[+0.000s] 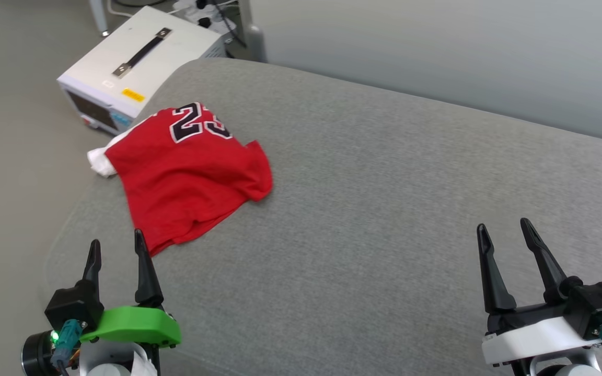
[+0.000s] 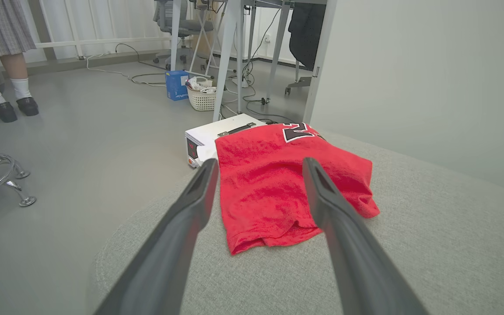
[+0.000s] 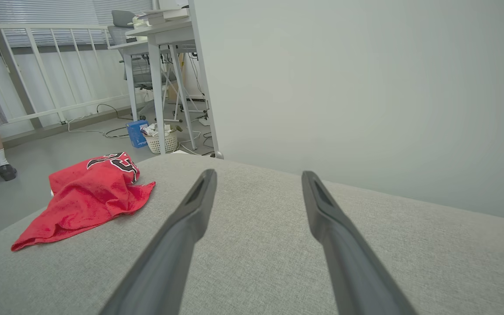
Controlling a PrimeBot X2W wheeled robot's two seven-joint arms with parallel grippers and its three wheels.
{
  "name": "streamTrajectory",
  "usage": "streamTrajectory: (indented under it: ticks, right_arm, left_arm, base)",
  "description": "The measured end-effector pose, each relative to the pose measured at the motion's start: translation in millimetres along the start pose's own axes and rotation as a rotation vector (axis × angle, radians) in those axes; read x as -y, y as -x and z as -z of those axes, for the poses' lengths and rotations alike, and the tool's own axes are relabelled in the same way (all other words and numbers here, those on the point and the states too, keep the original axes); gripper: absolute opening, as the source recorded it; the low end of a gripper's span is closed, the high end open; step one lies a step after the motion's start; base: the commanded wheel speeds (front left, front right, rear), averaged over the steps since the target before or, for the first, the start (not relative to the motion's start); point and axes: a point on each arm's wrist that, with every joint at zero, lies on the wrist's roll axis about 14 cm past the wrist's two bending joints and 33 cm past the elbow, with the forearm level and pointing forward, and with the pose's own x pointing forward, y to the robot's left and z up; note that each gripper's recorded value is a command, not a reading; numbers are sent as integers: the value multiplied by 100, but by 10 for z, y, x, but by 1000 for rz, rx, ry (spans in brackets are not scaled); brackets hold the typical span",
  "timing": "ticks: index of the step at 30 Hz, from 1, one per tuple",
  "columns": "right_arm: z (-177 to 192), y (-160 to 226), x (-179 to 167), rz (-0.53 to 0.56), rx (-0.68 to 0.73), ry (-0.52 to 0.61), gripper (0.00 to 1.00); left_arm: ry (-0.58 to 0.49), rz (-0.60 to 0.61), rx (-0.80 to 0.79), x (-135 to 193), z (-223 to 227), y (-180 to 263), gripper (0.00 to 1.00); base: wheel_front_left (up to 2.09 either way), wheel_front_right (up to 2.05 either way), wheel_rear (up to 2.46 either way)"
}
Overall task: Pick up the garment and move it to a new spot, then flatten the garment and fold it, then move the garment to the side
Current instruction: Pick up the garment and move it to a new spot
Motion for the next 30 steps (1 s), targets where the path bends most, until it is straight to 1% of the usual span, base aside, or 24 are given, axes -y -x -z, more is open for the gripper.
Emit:
streamTrajectory:
  ticks: [9, 12, 14, 17, 20, 24, 30]
  right_arm:
    - [103, -206, -366, -121, 0, -33, 100]
    - [128, -249, -456, -150, 3, -47, 100]
    - [154, -267, -495, -162, -1, -55, 100]
    - [181, -280, -495, -164, -6, -59, 100]
    - [191, -296, -461, -162, -5, -50, 100]
    - [182, -358, -371, -157, 9, -36, 100]
    - [209, -434, -166, -128, 22, -12, 100]
  left_arm:
    - [-4, -143, 8, -473, -38, 183, 100]
    - [-6, -173, 14, -575, -55, 234, 100]
    - [-34, -176, 17, -613, -75, 242, 100]
    - [-41, -154, 45, -597, -164, 138, 100]
    - [-74, -106, 112, -539, -386, -90, 100]
    - [-117, -34, 210, -450, -742, -475, 100]
    - [-165, 68, 256, -285, -1008, -1069, 100]
  base:
    - [0, 0, 0]
    - [0, 0, 0]
    - [0, 0, 0]
    - [0, 0, 0]
    - [0, 0, 0]
    - [0, 0, 0]
    - [0, 0, 0]
